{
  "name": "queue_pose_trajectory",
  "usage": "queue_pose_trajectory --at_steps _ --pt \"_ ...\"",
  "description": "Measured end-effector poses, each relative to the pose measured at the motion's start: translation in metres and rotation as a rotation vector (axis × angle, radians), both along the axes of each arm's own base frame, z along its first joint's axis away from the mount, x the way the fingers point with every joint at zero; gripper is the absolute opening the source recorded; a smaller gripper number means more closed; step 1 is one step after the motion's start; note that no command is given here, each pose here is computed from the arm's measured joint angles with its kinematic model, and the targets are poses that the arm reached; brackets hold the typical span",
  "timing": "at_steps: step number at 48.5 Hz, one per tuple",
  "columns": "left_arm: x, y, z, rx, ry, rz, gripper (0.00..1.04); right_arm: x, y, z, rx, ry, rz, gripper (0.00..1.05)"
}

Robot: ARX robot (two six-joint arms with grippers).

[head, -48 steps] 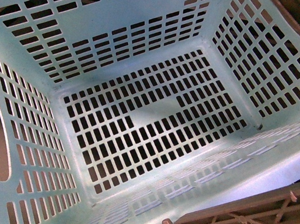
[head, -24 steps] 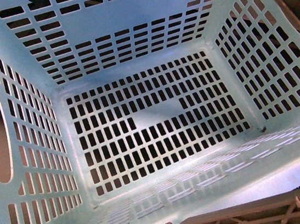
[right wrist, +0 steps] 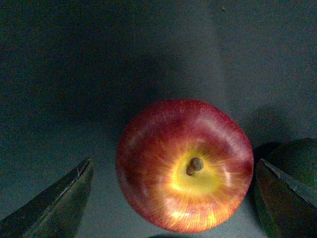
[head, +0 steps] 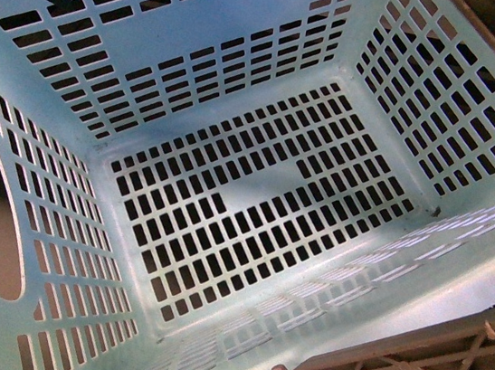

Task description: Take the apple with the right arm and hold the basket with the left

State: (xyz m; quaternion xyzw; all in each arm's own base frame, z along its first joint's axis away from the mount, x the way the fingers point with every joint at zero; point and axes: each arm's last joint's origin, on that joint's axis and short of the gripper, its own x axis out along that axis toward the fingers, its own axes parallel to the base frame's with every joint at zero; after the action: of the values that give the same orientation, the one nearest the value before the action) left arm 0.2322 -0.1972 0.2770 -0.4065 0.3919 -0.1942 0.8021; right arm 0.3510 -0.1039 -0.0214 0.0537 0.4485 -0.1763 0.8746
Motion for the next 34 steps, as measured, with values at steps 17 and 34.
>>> queue_pose_trajectory --at_steps 17,34 --pt "0.000 0.000 0.000 0.000 0.000 0.000 0.19 0.009 -0.006 -0.015 0.022 0.018 -0.047 0.96" --pt "0.000 0.000 0.000 0.000 0.000 0.000 0.19 0.012 -0.011 -0.034 0.070 0.046 -0.091 0.83"
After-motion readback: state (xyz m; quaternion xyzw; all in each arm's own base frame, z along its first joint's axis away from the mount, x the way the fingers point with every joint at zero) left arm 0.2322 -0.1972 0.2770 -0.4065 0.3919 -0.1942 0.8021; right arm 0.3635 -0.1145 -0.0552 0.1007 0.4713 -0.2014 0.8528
